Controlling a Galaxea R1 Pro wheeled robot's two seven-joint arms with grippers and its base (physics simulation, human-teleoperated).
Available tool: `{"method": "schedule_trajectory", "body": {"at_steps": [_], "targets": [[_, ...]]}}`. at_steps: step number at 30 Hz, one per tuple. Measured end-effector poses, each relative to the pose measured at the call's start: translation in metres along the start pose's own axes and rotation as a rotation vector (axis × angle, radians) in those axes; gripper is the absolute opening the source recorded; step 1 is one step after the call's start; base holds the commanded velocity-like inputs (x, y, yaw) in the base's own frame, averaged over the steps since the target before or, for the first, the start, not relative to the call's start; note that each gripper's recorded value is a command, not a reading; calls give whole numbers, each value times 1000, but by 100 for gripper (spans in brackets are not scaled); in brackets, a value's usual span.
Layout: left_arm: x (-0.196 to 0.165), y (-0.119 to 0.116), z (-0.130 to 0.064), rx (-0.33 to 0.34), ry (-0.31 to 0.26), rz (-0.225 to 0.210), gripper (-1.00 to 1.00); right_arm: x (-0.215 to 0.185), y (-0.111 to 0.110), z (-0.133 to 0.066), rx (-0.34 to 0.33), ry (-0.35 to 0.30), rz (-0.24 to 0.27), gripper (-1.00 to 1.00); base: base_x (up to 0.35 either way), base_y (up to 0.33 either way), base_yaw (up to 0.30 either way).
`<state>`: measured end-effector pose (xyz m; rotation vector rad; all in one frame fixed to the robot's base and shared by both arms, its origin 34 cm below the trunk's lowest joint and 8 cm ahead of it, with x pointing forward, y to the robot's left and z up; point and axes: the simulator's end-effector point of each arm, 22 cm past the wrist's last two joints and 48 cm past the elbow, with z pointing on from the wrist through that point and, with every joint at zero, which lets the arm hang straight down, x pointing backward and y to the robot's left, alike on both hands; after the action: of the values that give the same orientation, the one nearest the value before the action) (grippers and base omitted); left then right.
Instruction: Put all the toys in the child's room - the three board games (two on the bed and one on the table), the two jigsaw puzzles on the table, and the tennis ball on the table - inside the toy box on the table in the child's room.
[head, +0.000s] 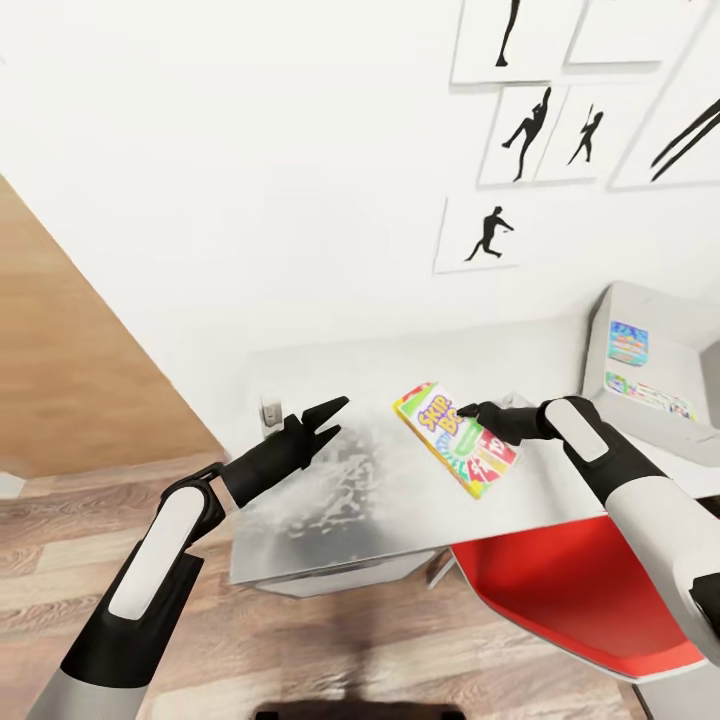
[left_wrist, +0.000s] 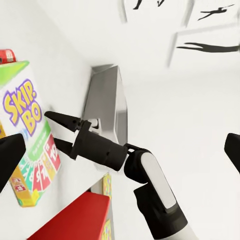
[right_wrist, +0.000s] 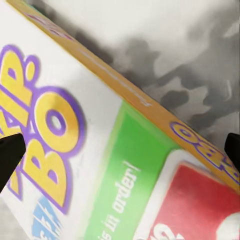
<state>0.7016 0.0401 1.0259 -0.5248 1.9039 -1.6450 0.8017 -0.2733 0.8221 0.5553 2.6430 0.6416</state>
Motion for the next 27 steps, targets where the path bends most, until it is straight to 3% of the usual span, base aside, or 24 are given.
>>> {"method": "schedule_trajectory", "body": {"at_steps": [7, 27], "targets": [[0, -2, 0, 1, 1, 2, 100, -1, 2, -1, -4, -2, 0, 100, 0, 0, 137], [1, -2, 0, -1, 2, 3, 100, 1, 2, -1, -6, 1, 0, 100, 0, 0, 35]]}}
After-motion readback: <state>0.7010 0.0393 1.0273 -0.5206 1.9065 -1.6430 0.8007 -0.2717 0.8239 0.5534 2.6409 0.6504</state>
